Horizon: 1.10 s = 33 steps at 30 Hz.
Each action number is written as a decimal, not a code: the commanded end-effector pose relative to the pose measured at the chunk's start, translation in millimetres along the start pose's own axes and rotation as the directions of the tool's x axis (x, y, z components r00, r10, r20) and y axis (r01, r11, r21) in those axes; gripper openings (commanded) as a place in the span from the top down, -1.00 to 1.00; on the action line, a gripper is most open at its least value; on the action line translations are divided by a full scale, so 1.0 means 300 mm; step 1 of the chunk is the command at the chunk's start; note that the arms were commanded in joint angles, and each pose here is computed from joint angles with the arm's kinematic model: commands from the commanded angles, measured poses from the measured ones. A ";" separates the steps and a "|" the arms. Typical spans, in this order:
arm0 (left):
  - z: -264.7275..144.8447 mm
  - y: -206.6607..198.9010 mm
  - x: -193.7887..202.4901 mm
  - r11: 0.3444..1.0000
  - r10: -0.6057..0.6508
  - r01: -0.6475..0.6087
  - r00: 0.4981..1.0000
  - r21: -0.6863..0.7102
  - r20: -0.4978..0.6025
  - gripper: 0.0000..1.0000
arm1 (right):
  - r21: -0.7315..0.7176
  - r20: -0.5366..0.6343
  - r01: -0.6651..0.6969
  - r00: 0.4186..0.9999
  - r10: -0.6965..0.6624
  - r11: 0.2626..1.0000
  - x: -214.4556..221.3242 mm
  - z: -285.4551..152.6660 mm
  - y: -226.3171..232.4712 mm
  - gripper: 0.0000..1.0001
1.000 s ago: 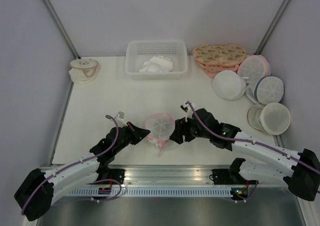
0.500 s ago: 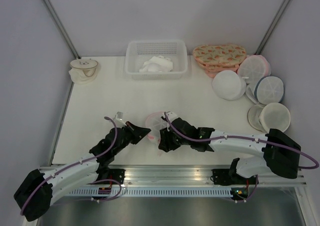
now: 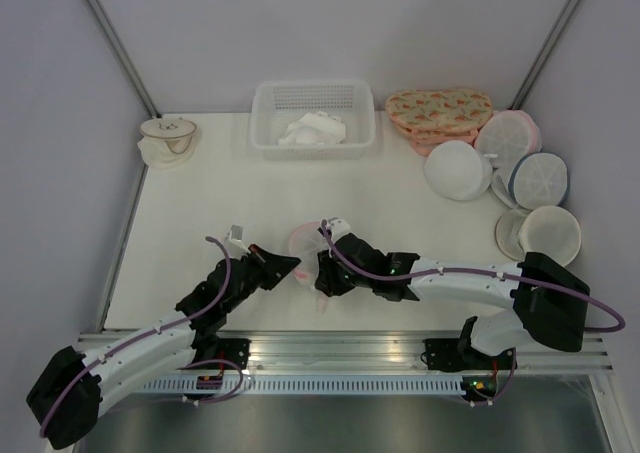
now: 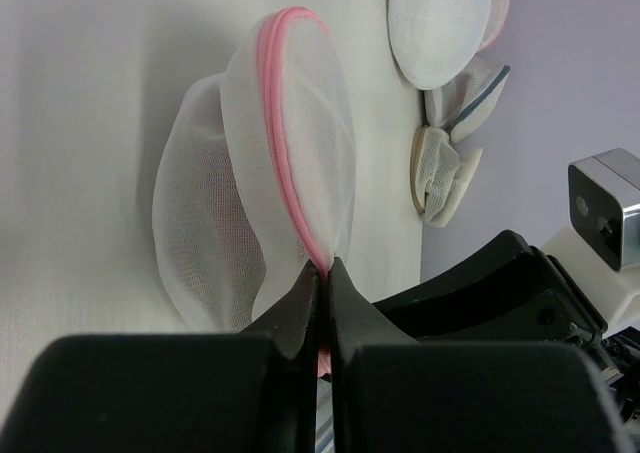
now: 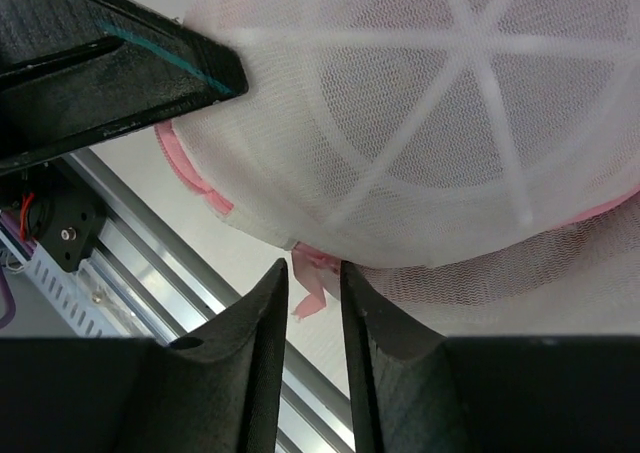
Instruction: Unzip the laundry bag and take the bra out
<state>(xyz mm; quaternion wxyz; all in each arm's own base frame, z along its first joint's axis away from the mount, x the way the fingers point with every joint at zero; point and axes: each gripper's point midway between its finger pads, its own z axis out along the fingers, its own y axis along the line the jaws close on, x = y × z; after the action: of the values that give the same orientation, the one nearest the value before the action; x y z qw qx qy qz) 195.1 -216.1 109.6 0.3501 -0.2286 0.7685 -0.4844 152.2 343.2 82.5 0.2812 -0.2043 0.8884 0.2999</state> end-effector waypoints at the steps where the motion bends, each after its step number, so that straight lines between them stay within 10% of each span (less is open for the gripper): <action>1: -0.010 0.002 0.022 0.999 -0.047 0.047 0.999 0.003 -0.028 0.95 | 0.028 0.075 -0.006 0.997 0.004 1.000 -0.074 0.006 0.012 0.36; 15: -0.018 0.012 0.031 0.999 -0.049 0.049 0.998 -0.004 -0.041 0.95 | 0.071 0.096 -0.013 0.995 0.006 0.997 -0.076 0.022 -0.021 0.99; 26: -0.032 0.042 0.019 0.999 -0.042 0.041 0.999 -0.035 -0.018 0.95 | 0.232 0.061 -0.019 0.998 0.005 0.973 -0.023 -0.041 -0.141 0.99; 33: -0.027 0.039 0.021 0.998 -0.047 0.046 0.999 -0.037 -0.023 0.95 | -0.084 0.034 -0.024 0.999 0.027 0.996 -0.007 -0.037 0.045 0.24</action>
<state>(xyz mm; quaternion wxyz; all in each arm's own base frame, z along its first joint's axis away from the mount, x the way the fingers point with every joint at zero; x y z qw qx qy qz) 187.2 -210.1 104.7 0.3422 -0.2318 0.7734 -0.4807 156.2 321.6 73.9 0.2938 -0.1820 0.9012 0.2615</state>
